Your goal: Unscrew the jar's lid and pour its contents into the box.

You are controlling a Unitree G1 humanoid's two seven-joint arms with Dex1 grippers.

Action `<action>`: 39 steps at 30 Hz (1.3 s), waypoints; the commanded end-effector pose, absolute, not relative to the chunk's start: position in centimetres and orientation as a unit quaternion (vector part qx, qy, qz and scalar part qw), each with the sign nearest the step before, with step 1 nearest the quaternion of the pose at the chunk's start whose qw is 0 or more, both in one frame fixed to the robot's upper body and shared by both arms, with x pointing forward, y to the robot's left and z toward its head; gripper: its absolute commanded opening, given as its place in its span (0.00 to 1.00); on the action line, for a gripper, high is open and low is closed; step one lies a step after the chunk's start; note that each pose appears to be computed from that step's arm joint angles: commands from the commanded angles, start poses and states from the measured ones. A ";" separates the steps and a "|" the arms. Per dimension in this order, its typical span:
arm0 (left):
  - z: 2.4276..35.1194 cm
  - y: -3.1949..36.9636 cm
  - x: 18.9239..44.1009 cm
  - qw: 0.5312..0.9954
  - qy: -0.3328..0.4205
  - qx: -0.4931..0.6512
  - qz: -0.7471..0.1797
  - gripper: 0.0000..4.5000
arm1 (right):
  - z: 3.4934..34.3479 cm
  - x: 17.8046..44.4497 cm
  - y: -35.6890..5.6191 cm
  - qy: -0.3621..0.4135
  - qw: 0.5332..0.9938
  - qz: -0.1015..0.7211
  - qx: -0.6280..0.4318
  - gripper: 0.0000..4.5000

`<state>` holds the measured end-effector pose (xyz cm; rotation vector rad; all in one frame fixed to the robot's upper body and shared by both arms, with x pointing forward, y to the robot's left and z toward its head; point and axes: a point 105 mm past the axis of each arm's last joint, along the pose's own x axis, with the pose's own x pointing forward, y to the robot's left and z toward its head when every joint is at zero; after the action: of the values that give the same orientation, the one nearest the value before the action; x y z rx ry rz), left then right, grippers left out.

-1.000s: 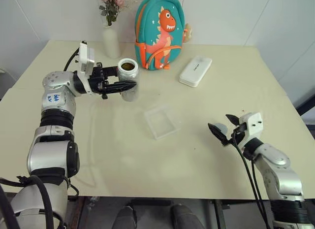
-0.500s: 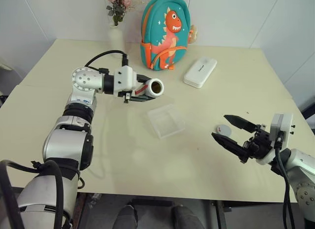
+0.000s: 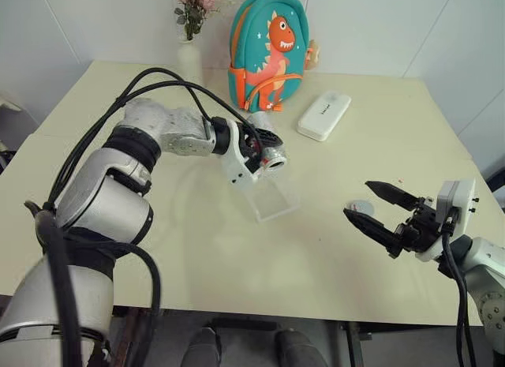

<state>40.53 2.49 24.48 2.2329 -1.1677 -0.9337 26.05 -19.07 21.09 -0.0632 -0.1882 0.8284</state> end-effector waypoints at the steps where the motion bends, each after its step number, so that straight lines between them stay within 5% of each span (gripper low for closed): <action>1: 25.5 1.0 39.6 0.162 -0.520 0.783 -0.300 0.48 | 21.6 26.3 -19.0 -0.095 0.908 0.406 -0.044 0.99; 10: 22.8 1.9 39.8 -0.038 -0.570 0.773 -0.276 0.48 | 21.6 26.8 -18.8 -0.091 0.906 0.410 -0.049 0.99; 12: 22.9 1.9 39.9 -0.052 -0.578 0.771 -0.263 0.48 | 21.5 26.8 -18.7 -0.090 0.906 0.412 -0.049 0.99; 18: 25.1 1.3 39.5 0.007 -0.593 0.768 -0.242 0.48 | 21.6 27.3 -18.5 -0.090 0.903 0.417 -0.051 0.99; 25: 30.3 3.4 40.6 0.451 -0.468 0.712 -0.267 0.48 | 21.8 27.4 -18.7 -0.088 0.897 0.429 -0.063 0.99; 27: 30.8 4.0 41.0 0.512 -0.440 0.686 -0.272 0.48 | 22.0 27.4 -18.8 -0.088 0.895 0.433 -0.065 0.99; 29: 31.4 5.4 42.0 0.638 -0.388 0.605 -0.277 0.48 | 22.0 27.5 -19.0 -0.083 0.889 0.444 -0.071 0.99; 34: 30.6 9.9 43.9 0.833 -0.294 0.359 -0.301 0.48 | 22.5 27.7 -19.5 -0.076 0.869 0.483 -0.076 0.99; 39: 27.7 13.4 43.9 0.902 -0.246 0.158 -0.319 0.48 | 22.8 28.2 -20.4 -0.068 0.854 0.509 -0.084 0.99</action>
<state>44.36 12.71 26.46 0.4684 -0.4685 -0.6489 28.32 -20.09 21.89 -0.1308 -0.1218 1.0471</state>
